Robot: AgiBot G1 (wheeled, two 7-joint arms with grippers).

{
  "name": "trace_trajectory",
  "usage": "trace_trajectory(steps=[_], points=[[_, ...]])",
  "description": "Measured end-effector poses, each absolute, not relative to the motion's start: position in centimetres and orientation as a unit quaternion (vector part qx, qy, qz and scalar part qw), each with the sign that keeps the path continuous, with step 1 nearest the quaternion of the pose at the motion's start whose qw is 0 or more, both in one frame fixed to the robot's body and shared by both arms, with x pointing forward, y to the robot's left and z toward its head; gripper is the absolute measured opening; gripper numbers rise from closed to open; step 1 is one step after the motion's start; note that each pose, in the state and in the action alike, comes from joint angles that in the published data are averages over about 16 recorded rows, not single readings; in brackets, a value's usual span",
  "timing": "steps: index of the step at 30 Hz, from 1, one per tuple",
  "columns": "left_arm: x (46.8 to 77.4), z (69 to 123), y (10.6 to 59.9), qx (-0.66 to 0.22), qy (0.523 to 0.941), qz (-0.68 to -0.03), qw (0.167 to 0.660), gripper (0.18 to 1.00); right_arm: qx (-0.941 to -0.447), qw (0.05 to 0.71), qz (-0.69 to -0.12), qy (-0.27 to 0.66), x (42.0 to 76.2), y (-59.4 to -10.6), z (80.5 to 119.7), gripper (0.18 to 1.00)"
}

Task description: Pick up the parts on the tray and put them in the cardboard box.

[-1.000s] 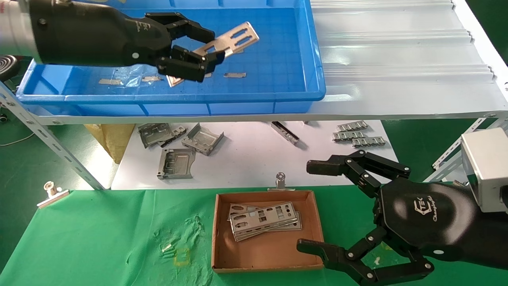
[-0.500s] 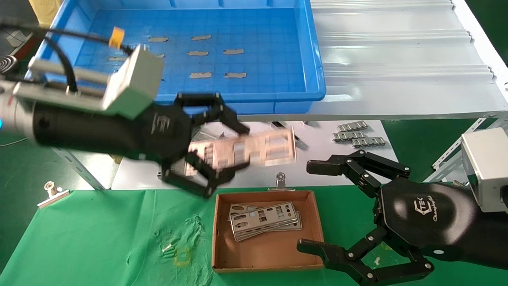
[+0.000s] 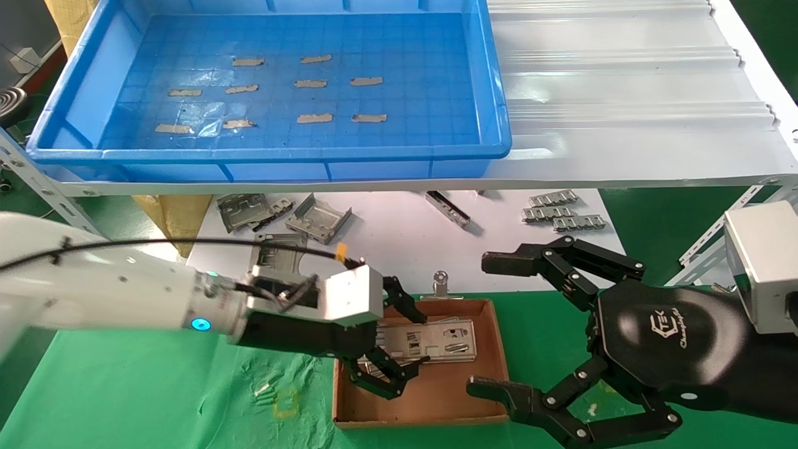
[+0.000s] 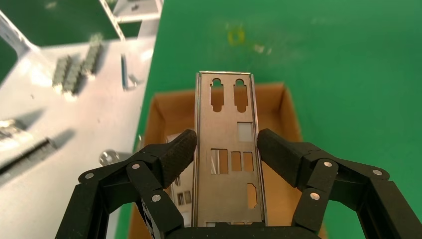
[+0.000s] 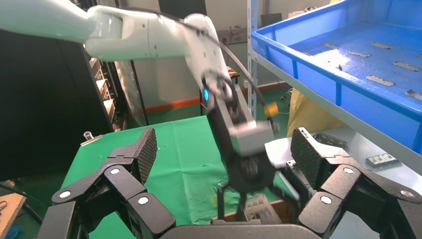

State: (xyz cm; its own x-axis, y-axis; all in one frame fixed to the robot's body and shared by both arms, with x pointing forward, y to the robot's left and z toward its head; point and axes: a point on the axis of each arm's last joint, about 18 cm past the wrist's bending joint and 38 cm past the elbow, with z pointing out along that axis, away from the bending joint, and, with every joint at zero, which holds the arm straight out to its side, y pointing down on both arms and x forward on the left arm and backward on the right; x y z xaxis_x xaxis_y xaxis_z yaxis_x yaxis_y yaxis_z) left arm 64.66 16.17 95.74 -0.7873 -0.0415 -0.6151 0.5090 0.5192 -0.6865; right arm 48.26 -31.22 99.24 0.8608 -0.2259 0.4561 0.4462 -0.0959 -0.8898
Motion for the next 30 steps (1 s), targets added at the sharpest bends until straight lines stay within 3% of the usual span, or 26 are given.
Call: trace_trajectory(steps=[19, 30], points=[[69.5, 90.4, 13.9, 0.096, 0.836, -0.442, 0.312, 0.434, -0.696, 0.668, -0.252, -0.079, 48.3, -31.2, 99.2, 1.000], [69.7, 91.3, 14.4, 0.095, 0.832, -0.450, 0.310, 0.538, -0.696, 0.668, -0.252, -0.079, 48.3, -31.2, 99.2, 1.000]])
